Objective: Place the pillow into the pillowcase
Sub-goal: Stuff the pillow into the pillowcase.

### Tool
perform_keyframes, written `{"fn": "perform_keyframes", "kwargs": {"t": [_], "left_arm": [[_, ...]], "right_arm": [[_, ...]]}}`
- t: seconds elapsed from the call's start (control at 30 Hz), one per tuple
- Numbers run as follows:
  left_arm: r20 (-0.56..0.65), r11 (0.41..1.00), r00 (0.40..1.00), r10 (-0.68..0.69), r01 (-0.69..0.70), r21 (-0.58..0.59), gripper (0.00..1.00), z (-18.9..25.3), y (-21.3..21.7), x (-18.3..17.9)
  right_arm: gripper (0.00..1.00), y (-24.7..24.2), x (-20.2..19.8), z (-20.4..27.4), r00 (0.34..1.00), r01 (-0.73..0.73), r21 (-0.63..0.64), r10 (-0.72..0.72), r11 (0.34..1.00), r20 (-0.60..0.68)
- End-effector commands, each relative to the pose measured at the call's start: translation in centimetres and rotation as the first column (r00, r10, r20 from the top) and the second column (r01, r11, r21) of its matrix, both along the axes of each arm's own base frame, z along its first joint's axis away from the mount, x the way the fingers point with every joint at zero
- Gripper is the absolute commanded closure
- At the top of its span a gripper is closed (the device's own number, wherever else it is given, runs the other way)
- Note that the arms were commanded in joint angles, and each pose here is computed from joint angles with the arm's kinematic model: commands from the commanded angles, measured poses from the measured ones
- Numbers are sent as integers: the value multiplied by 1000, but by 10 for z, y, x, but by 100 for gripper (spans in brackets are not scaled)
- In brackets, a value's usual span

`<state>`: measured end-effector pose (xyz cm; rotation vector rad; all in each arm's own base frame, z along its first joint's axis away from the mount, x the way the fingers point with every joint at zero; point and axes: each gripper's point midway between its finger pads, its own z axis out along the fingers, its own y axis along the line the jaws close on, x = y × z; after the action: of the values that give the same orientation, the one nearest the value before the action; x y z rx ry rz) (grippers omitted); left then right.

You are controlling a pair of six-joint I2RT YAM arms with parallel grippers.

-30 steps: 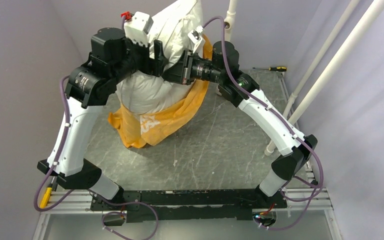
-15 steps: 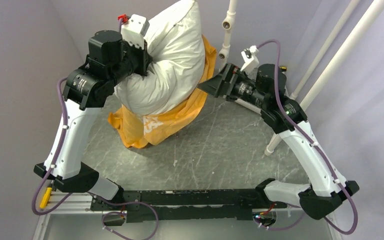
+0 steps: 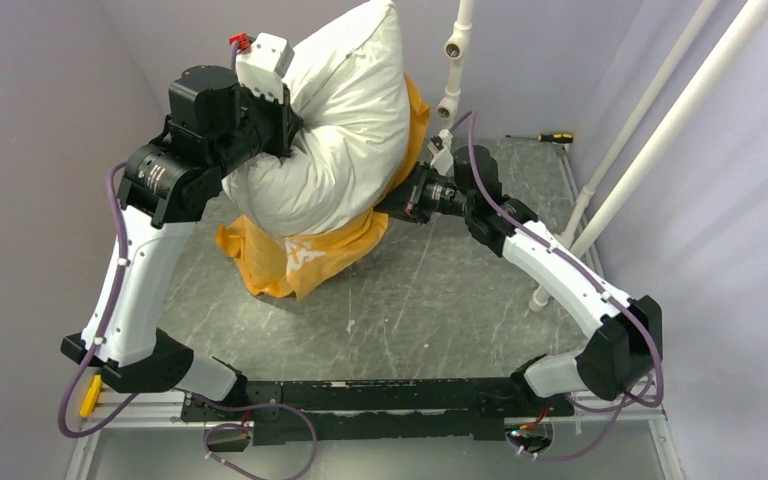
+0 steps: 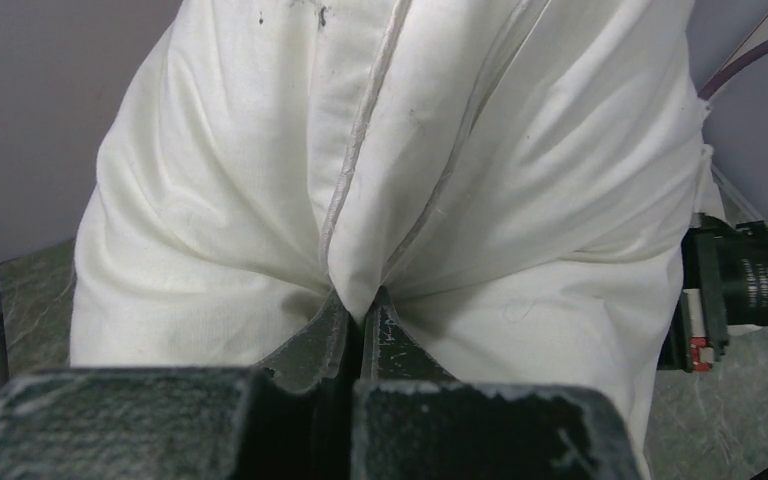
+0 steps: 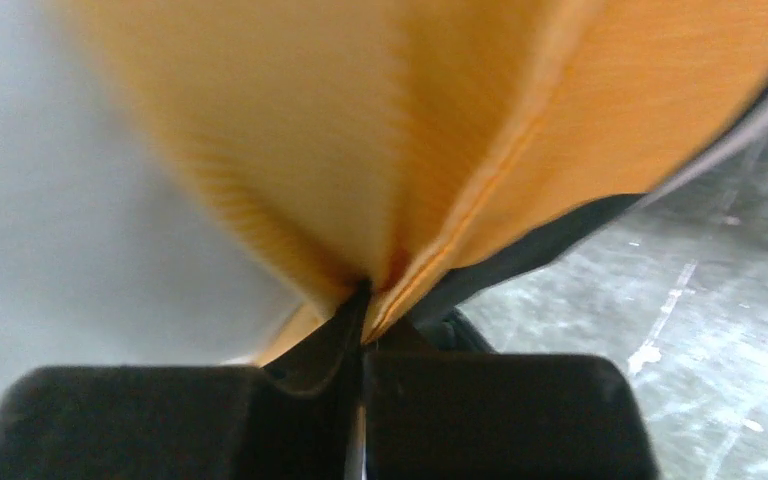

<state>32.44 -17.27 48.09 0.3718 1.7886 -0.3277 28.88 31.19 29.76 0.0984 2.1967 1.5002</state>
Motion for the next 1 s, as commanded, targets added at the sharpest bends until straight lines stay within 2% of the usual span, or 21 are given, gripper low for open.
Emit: {"fn": "perform_keyframes", "kwargs": {"t": [0.0,0.1,0.2,0.3,0.43,0.53,0.7,0.87,0.97], "left_arm": [[-77,997,995,60,-56,50,100,-22,17,-3],[-6,999,999,32,-32,-5,100,6,16,-11],[94,995,995,-42,50,-83,100,43,8,-26],[237,961,954,-182,224,-163,100,87,-10,-53],[403,899,876,-265,375,-225,100,131,-20,-82],[400,892,869,-290,397,-215,100,138,-28,-78],[330,865,869,-369,451,-221,100,119,-54,-58],[245,880,896,-370,422,-216,100,89,-64,-35],[198,839,868,-455,493,-232,100,73,-81,-37]], "right_arm": [[100,2,-27,116,967,-90,200,38,976,251],[100,-8,-45,173,924,-126,251,22,960,382],[100,-17,-70,240,846,-221,341,5,914,534],[100,-20,-90,293,763,-343,391,11,854,647],[100,-23,-107,341,683,-435,399,8,807,730],[100,-20,-111,359,649,-460,386,6,799,760],[100,-14,-109,382,602,-498,369,6,785,799],[100,-9,-101,405,566,-518,365,-11,773,825],[100,-11,-92,414,566,-526,394,-35,753,823]]}}
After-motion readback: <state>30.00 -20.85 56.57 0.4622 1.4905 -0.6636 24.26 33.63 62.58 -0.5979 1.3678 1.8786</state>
